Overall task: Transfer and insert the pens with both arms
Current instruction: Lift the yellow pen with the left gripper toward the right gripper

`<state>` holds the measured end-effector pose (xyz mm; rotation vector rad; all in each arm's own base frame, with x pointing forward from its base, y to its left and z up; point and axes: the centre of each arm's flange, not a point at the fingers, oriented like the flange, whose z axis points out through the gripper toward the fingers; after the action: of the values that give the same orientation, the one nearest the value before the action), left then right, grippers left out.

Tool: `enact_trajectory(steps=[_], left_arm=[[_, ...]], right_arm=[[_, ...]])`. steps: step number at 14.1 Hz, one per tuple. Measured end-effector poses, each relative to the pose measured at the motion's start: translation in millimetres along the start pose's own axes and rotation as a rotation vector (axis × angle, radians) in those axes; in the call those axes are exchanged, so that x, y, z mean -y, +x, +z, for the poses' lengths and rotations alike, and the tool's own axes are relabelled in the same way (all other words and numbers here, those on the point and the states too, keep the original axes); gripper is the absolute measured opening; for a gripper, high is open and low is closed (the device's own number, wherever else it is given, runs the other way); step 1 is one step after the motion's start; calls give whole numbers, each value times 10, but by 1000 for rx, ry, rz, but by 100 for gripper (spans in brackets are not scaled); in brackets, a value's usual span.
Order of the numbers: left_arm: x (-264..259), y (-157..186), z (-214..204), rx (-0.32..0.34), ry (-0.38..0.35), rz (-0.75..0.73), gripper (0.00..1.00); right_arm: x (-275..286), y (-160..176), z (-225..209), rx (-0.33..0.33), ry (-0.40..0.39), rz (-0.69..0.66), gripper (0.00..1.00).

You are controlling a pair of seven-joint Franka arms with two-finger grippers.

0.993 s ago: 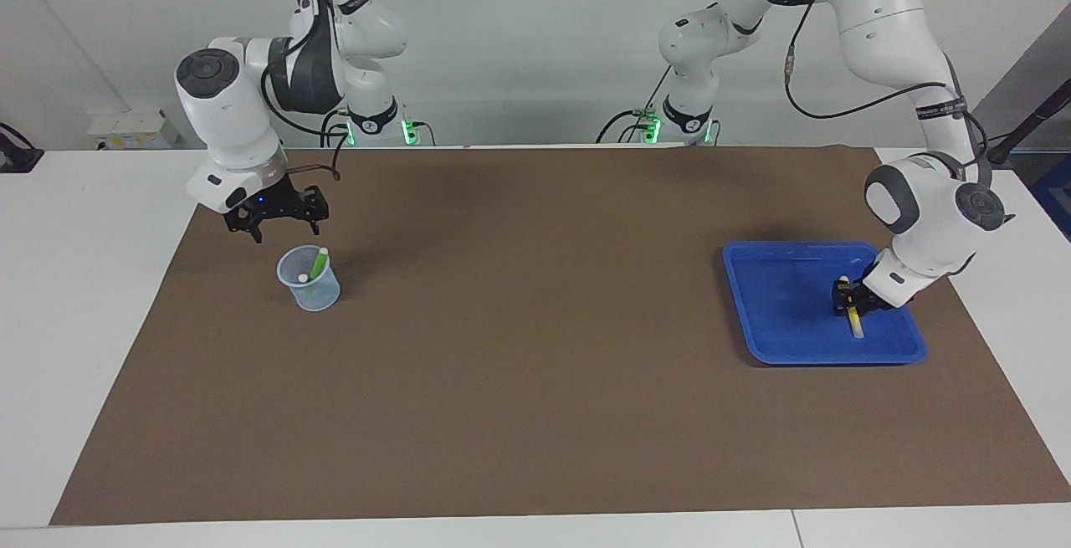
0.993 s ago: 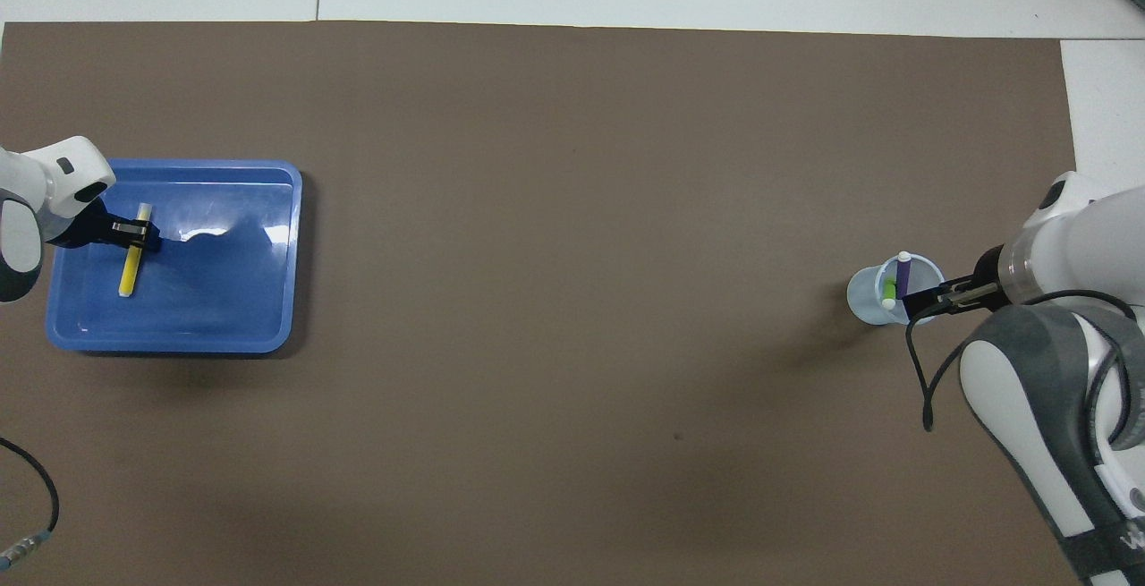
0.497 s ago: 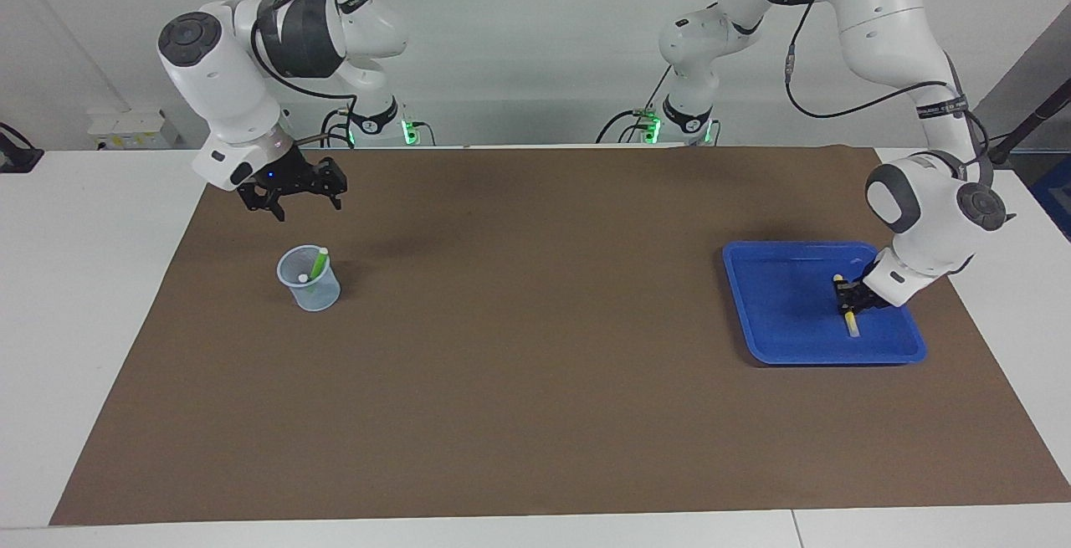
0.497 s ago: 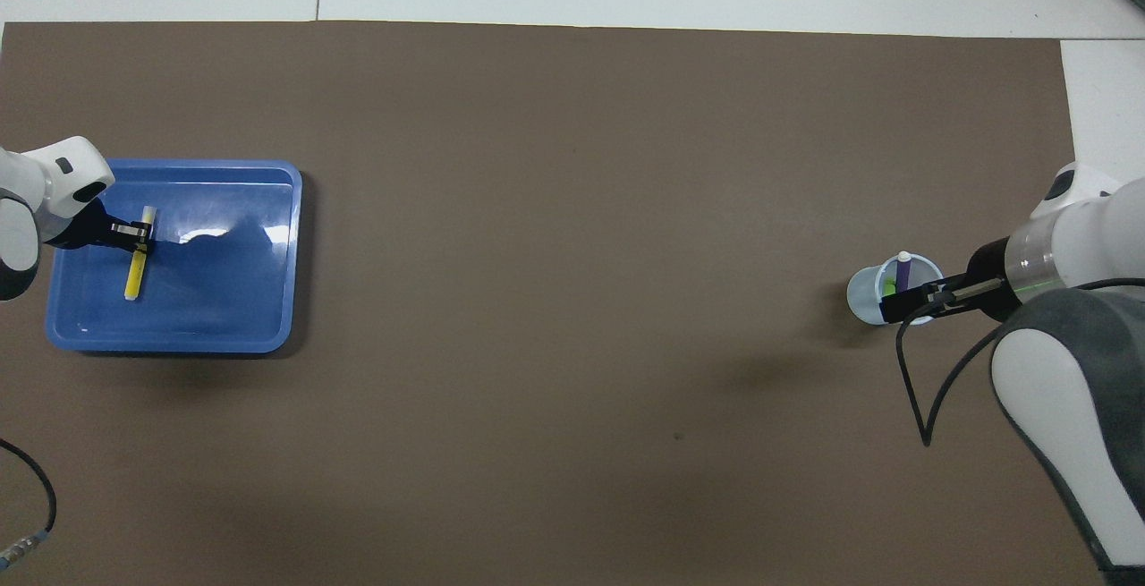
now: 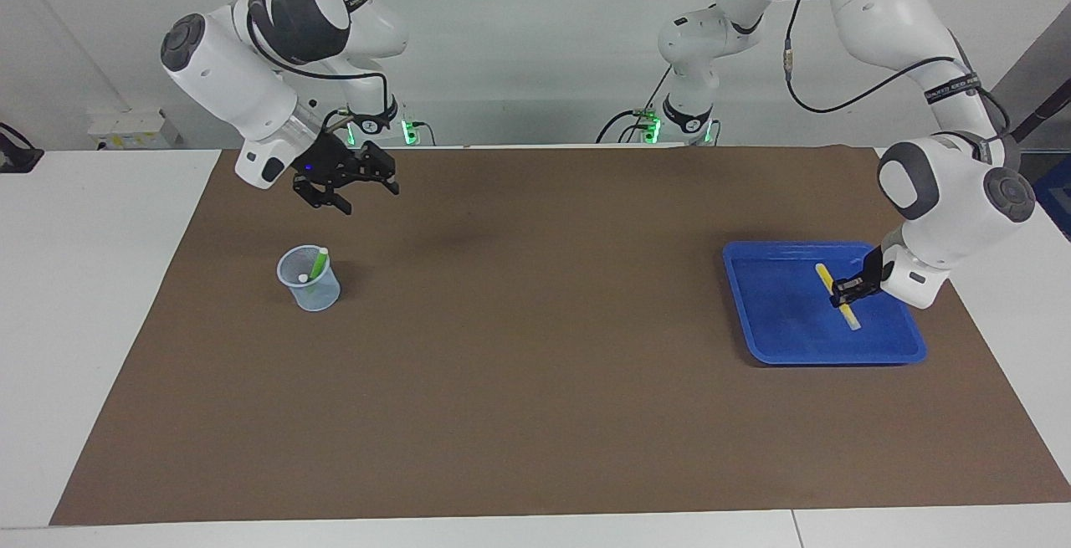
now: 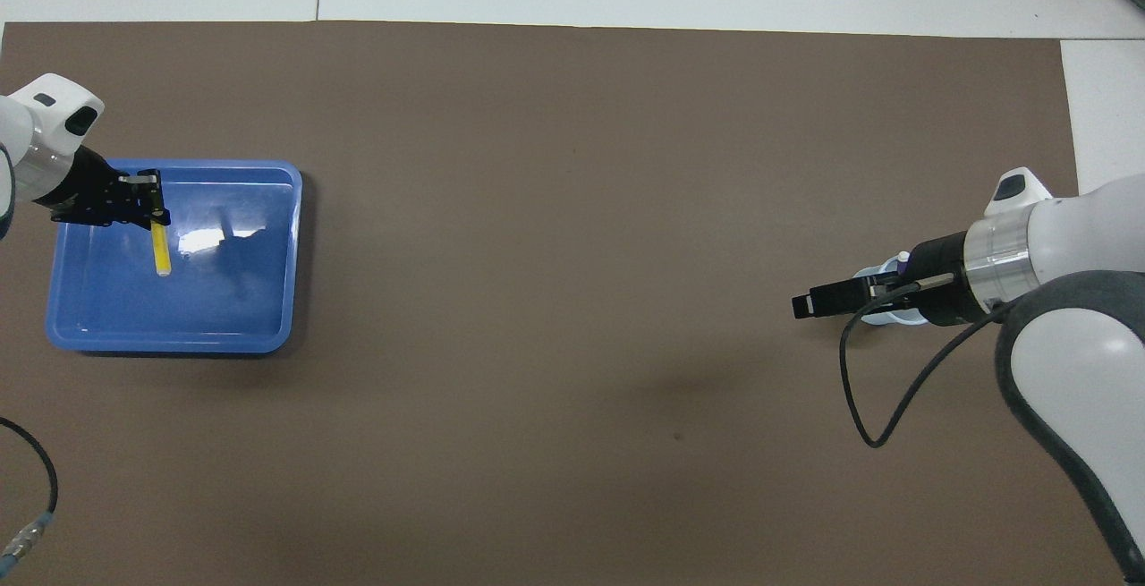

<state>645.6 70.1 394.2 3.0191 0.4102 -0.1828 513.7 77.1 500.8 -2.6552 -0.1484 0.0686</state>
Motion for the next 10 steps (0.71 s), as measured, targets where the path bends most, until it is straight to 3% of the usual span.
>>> enact_trajectory(steps=[3, 10], left_arm=[[-458, -323, -430, 48, -93, -282, 17], [-2043, -1221, -853, 156, -154, -742, 17]], right_arm=[[299, 12, 64, -13, 133, -3, 100], [795, 38, 139, -56, 361, 12, 100]])
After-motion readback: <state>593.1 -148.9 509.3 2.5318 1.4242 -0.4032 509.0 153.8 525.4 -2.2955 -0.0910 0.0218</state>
